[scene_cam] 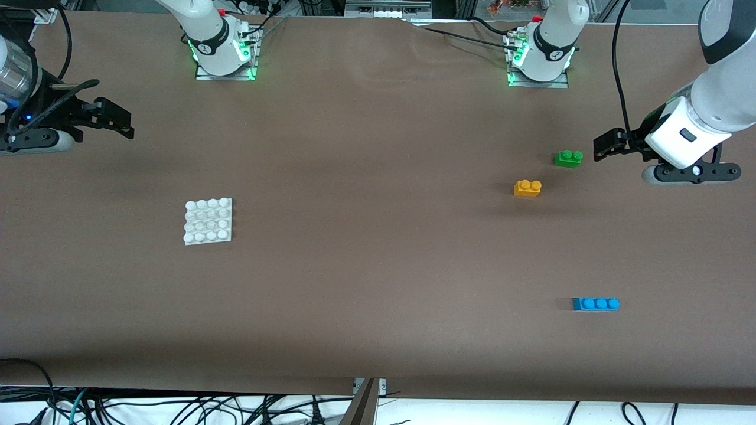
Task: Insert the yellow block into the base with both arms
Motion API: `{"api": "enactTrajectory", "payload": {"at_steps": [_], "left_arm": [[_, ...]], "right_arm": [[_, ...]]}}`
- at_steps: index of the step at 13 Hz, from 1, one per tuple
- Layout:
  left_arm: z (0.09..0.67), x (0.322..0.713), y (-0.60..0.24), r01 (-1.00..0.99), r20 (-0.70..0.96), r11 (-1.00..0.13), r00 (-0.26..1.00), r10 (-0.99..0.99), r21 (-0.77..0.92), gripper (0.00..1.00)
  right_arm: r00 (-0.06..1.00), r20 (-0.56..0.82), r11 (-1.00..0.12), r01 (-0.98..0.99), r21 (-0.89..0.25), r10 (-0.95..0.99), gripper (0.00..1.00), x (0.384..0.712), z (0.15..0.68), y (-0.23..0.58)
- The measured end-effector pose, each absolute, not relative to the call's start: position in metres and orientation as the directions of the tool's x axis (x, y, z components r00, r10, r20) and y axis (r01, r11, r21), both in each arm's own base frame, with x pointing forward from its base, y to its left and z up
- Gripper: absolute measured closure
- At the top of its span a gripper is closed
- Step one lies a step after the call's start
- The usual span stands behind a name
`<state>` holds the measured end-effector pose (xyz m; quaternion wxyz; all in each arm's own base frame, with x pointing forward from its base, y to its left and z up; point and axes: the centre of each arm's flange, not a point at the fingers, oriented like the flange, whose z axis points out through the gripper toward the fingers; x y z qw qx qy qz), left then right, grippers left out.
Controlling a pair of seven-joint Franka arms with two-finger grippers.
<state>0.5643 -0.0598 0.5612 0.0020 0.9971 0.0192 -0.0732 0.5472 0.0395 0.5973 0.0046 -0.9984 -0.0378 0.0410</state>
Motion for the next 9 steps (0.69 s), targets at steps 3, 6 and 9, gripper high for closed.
{"api": "enactTrajectory", "payload": {"at_steps": [3,6,9], "left_arm": [[0.561,0.564,-0.06,0.039,-0.146,-0.999,0.989,0.038,0.001,0.0],[0.561,0.564,-0.06,0.039,-0.146,-0.999,0.989,0.038,0.001,0.0],[0.561,0.565,-0.06,0.039,-0.146,-0.999,0.989,0.038,0.001,0.0]], "right_arm": [[0.994,-0.076,-0.997,0.072,-0.012,0.072,0.0,0.554,0.56,0.039],[0.997,-0.05,-0.999,0.05,-0.008,0.051,0.0,0.56,0.468,0.029],[0.998,-0.049,-1.0,0.028,0.003,0.027,0.0,0.562,0.378,0.017]]}}
